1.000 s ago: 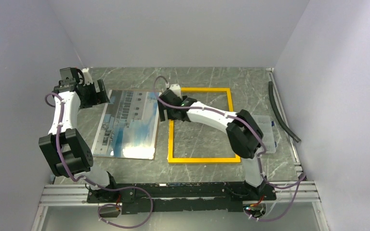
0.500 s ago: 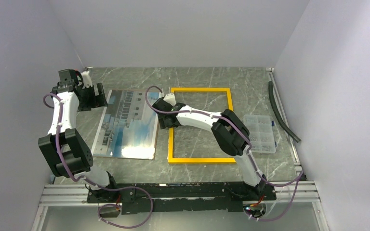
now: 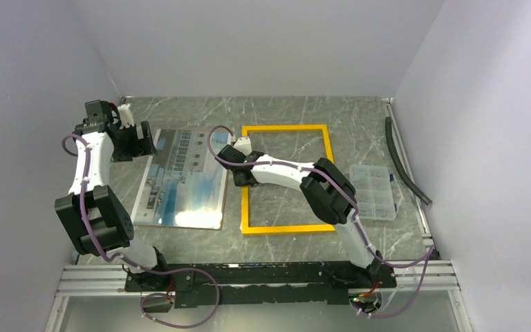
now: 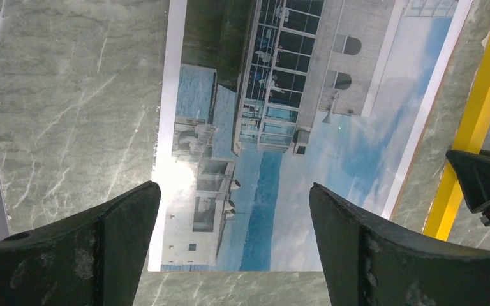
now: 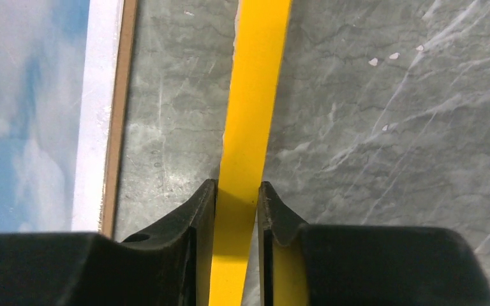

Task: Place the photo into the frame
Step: Turn over the photo frame at the center of the board, then adjust the photo frame at the center of the board.

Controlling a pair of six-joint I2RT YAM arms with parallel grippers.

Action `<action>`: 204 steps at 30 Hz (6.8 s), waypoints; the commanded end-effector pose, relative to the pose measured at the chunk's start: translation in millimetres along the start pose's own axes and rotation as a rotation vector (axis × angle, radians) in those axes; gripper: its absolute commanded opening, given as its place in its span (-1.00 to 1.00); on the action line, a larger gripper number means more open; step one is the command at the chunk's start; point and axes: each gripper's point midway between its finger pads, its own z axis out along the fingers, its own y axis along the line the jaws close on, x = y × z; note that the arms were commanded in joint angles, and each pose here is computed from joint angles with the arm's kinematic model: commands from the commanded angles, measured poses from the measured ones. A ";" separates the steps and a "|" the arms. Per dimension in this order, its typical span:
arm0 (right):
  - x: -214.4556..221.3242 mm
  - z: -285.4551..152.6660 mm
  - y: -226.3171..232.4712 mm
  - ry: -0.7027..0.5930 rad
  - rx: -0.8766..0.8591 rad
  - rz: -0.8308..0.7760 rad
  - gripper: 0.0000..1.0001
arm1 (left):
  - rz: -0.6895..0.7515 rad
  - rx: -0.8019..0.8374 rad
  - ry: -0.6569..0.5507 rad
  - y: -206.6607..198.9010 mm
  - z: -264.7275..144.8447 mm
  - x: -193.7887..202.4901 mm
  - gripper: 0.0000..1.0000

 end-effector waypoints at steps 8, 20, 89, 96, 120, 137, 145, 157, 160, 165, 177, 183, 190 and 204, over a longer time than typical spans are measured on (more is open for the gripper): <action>-105.4 -106.4 43.6 -0.178 -0.253 0.203 -0.85 | 0.052 0.107 0.009 -19.6 -5.4 7.9 0.89; -191.9 -246.0 68.6 -0.224 -0.708 0.469 -0.86 | 0.164 0.239 0.016 -82.8 -14.5 9.4 0.89; -149.5 -299.6 -110.1 -0.105 -0.804 0.530 0.50 | 0.533 0.456 -0.143 -323.7 -45.0 -31.8 0.88; -126.8 -284.8 -151.5 -0.103 -0.559 0.431 0.37 | 0.615 0.310 -0.044 -276.3 -3.9 11.7 0.87; -12.4 -195.4 -243.7 0.031 -0.136 0.315 -0.73 | 0.803 0.137 0.097 -209.2 79.2 74.2 0.82; 41.9 -125.0 -285.4 0.138 0.152 0.300 -0.63 | 0.732 0.188 0.059 -208.8 51.9 53.9 0.81; 58.4 -106.5 -293.4 0.185 0.219 0.272 -0.62 | 0.719 0.176 0.053 -198.0 47.0 47.4 0.81; 83.7 -73.4 -299.3 0.255 0.305 0.282 -0.42 | 0.677 0.190 0.008 -191.3 28.0 31.7 0.82; 89.1 -67.0 -296.9 0.266 0.296 0.285 -0.30 | 0.673 0.188 0.000 -187.9 24.1 28.1 0.81; 96.4 -61.2 -299.2 0.285 0.319 0.284 0.03 | 0.661 0.191 -0.011 -183.0 16.2 22.5 0.82; -12.2 -105.6 -209.4 -0.016 0.143 0.250 0.98 | 0.503 0.103 -0.012 -120.4 -2.2 -7.9 0.86; -42.4 -80.4 -82.4 -0.021 -0.041 0.118 0.99 | 0.369 0.028 0.035 -59.3 -9.3 -9.6 0.89; -35.8 -40.4 9.4 0.027 -0.132 -0.007 0.99 | 0.259 -0.063 0.039 -5.1 -18.0 3.2 0.89; 7.6 -25.5 3.5 0.059 -0.099 -0.121 0.62 | 0.204 -0.181 0.090 58.3 -4.8 24.9 0.89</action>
